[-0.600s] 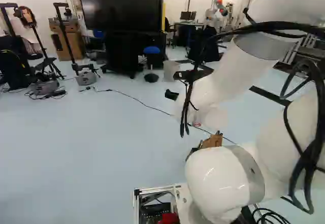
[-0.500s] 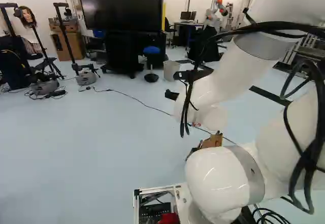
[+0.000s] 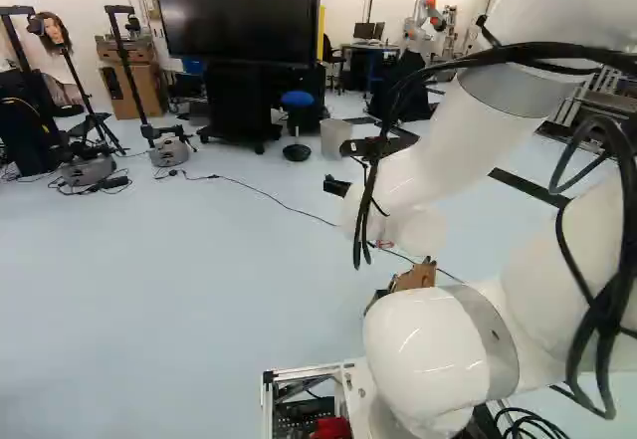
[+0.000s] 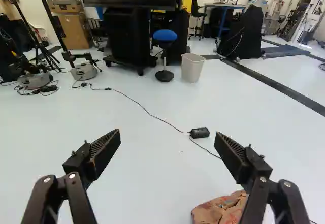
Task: Pick up the grocery bag from the ground
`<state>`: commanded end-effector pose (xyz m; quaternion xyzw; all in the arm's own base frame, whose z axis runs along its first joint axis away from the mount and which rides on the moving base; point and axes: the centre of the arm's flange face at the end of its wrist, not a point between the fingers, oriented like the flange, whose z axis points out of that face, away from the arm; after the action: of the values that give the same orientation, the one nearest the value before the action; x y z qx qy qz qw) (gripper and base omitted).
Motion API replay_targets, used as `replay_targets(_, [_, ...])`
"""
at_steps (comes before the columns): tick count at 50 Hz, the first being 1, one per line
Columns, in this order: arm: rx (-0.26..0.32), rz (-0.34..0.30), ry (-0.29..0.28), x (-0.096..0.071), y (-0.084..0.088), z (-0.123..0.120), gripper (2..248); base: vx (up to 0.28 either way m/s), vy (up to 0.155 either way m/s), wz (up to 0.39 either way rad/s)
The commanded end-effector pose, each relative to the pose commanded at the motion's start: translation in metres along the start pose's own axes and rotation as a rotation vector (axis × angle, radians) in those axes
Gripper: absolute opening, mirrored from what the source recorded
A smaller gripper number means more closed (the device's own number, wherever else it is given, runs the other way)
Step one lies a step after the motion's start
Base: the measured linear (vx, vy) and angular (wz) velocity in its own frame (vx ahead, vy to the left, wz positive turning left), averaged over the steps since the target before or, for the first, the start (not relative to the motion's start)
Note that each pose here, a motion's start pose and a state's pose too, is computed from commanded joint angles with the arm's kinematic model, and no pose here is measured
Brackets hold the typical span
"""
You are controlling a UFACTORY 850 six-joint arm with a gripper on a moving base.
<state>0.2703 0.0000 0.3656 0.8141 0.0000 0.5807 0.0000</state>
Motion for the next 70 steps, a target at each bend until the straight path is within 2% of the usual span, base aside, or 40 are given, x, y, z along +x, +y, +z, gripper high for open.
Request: replay_targets(70, [0.000, 0.000, 0.000, 0.0000, 0.0000, 0.0000, 247, 0.000, 0.000, 0.000])
